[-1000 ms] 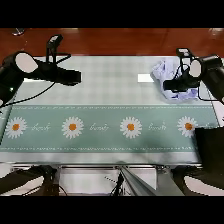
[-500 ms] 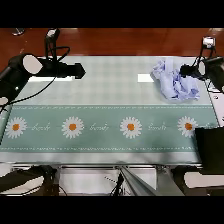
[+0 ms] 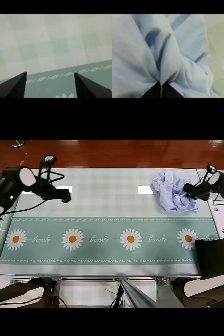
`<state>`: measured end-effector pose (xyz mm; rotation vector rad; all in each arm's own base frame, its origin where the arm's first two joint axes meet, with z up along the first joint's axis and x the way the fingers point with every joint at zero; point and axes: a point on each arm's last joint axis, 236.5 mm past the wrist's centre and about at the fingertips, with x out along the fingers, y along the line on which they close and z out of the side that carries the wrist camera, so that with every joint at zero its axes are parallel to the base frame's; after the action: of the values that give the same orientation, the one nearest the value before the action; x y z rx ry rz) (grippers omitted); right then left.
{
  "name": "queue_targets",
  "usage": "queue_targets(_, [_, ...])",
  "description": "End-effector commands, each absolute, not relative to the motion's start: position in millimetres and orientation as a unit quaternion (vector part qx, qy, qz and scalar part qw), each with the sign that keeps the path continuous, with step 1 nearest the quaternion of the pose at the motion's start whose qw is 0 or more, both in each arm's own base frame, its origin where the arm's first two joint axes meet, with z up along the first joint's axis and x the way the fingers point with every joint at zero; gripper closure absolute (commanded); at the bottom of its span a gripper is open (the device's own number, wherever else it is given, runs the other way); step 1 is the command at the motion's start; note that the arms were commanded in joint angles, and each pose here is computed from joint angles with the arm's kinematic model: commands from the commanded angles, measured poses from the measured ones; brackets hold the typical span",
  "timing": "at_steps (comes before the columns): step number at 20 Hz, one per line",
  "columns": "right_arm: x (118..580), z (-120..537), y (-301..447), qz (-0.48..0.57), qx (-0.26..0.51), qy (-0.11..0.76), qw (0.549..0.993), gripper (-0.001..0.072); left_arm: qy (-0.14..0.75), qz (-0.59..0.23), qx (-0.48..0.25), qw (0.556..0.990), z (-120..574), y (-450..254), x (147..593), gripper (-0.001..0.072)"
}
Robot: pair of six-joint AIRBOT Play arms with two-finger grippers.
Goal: Fold the shirts.
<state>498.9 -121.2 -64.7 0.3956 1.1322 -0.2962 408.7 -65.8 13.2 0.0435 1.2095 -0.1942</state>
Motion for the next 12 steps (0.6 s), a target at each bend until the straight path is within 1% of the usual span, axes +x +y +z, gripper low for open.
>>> queue_targets(1, [521.1, 18.4, -86.4, -0.047, 0.196, 0.493, 0.846, 0.0687, 0.658, -0.026, -0.024, 0.752, 1.8, -2.6, 354.0, 0.0009])
queue_targets(3, [537.0, 121.3, -69.1, -0.014, 0.177, 0.398, 0.9, 0.0687, 0.638, -0.051, -0.094, 0.762, 6.3, -10.2, 338.0, 0.0009])
queue_targets(5, [529.5, 225.0, -47.9, 0.011, 0.146, 0.301, 0.942, 0.0687, 0.588, -0.115, -0.163, 0.784, 18.0, -46.7, 323.2, 0.0008])
queue_targets(8, [484.1, 353.7, -4.0, 0.056, 0.1, 0.174, 0.978, 0.0687, 0.517, -0.199, -0.221, 0.803, 37.1, -100.3, 292.2, 0.0008])
queue_targets(10, [443.6, 416.4, 25.1, 0.087, 0.074, 0.108, 0.987, 0.0688, 0.498, -0.21, -0.233, 0.809, 39.1, -112.3, 274.8, 0.0009])
queue_targets(12, [400.4, 463.6, 53.7, 0.123, 0.051, 0.057, 0.989, 0.0688, 0.486, -0.212, -0.228, 0.817, 38.4, -115.1, 265.2, 0.0008])
